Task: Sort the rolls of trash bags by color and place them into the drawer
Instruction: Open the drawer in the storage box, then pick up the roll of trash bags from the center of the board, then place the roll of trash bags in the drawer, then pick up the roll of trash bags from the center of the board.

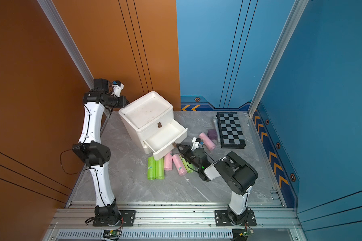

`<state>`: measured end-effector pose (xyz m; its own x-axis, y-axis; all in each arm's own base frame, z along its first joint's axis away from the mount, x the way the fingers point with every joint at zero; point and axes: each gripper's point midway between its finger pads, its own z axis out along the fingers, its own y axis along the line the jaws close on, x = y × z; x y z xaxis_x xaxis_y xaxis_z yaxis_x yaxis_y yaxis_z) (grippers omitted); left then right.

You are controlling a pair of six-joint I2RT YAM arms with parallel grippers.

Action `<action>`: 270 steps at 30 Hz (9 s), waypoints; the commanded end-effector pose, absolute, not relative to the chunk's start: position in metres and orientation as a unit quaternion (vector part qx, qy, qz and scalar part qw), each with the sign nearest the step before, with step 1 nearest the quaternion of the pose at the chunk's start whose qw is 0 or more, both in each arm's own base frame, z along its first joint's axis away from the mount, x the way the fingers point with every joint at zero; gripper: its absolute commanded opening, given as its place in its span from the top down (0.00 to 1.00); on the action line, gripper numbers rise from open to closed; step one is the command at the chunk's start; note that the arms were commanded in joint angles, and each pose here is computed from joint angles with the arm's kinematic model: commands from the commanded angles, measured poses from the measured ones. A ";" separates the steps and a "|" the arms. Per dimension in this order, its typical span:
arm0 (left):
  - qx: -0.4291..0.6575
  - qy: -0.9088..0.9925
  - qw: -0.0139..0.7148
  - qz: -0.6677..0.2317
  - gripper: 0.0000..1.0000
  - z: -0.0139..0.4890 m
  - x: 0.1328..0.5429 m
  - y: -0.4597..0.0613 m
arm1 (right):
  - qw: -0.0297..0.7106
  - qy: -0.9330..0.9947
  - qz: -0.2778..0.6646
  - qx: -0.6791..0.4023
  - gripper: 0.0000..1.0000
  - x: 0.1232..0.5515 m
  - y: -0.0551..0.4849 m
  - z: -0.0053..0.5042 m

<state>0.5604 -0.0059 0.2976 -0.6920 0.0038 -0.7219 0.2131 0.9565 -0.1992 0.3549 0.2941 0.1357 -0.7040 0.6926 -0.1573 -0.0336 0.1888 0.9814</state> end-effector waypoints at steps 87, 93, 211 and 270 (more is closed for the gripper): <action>0.051 0.933 0.320 -0.159 0.84 0.281 0.525 -0.020 | 0.240 0.900 0.361 0.042 0.61 0.261 0.282 0.169; 0.054 0.932 0.321 -0.160 0.83 0.283 0.525 -0.022 | 0.274 0.820 0.475 0.166 0.60 0.309 0.303 0.219; 0.034 0.928 0.327 -0.177 0.83 0.290 0.521 -0.010 | 0.301 0.934 0.186 -0.038 0.38 0.275 0.355 0.051; 0.047 0.928 0.327 -0.174 0.83 0.290 0.522 -0.022 | 0.313 0.873 0.358 0.103 0.63 0.221 0.276 0.233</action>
<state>0.5428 0.0017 0.3024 -0.7159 -0.0409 -0.6970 0.1807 0.9534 -0.2416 0.2029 0.2784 0.2065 -0.8401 0.3412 -0.4217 -0.0390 0.7374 0.6743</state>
